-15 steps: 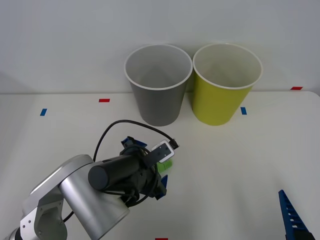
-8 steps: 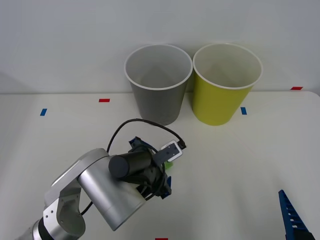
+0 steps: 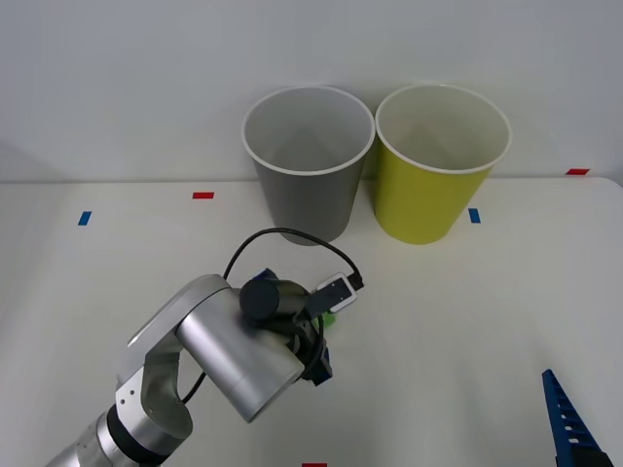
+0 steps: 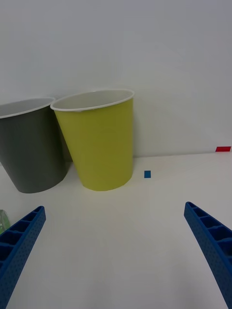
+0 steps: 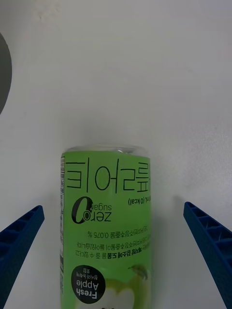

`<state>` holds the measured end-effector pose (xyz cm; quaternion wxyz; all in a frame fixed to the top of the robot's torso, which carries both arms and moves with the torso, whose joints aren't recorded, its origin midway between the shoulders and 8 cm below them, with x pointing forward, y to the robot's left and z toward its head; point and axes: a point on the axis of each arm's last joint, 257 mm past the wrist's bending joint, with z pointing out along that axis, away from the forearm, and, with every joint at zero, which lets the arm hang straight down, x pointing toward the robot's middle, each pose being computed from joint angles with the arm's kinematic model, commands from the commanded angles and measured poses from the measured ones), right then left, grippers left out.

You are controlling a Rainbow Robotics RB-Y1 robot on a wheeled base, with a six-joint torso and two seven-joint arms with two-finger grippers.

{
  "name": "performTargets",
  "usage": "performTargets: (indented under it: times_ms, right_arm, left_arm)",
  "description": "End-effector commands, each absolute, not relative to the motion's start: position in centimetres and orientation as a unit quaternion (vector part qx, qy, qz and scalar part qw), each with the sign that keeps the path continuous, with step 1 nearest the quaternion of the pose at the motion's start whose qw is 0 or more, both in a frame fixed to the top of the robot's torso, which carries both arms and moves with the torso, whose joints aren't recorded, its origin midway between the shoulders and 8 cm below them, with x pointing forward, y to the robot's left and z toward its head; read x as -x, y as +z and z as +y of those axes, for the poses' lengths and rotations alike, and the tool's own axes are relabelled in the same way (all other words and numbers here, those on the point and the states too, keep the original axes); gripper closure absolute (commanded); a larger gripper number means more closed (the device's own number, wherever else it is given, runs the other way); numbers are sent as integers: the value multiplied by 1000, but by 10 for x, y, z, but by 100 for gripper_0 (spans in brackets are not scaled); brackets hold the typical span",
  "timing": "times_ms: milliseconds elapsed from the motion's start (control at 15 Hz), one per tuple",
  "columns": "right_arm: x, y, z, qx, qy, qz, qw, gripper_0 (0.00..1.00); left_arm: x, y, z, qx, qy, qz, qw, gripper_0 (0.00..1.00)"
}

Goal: Put cans in the gray bin and PET bottles in the light green bin.

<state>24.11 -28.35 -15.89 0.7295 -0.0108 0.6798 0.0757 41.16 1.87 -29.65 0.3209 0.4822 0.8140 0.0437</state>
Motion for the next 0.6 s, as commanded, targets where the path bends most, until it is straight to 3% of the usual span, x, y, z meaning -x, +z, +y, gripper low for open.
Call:
performTargets:
  times_ms: [67, 333, 600]
  right_arm:
    - [-241, -159, -284, 11, 76, 680, 729, 0]
    - [-241, -159, -284, 11, 76, 680, 729, 0]
    - [-241, -159, -284, 11, 76, 680, 729, 0]
  left_arm:
    - [-414, -304, 17, -473, 38, 823, 311, 0]
    - [-413, -309, 20, -477, 45, 829, 287, 0]
    - [-413, -307, 19, -471, 25, 836, 281, 0]
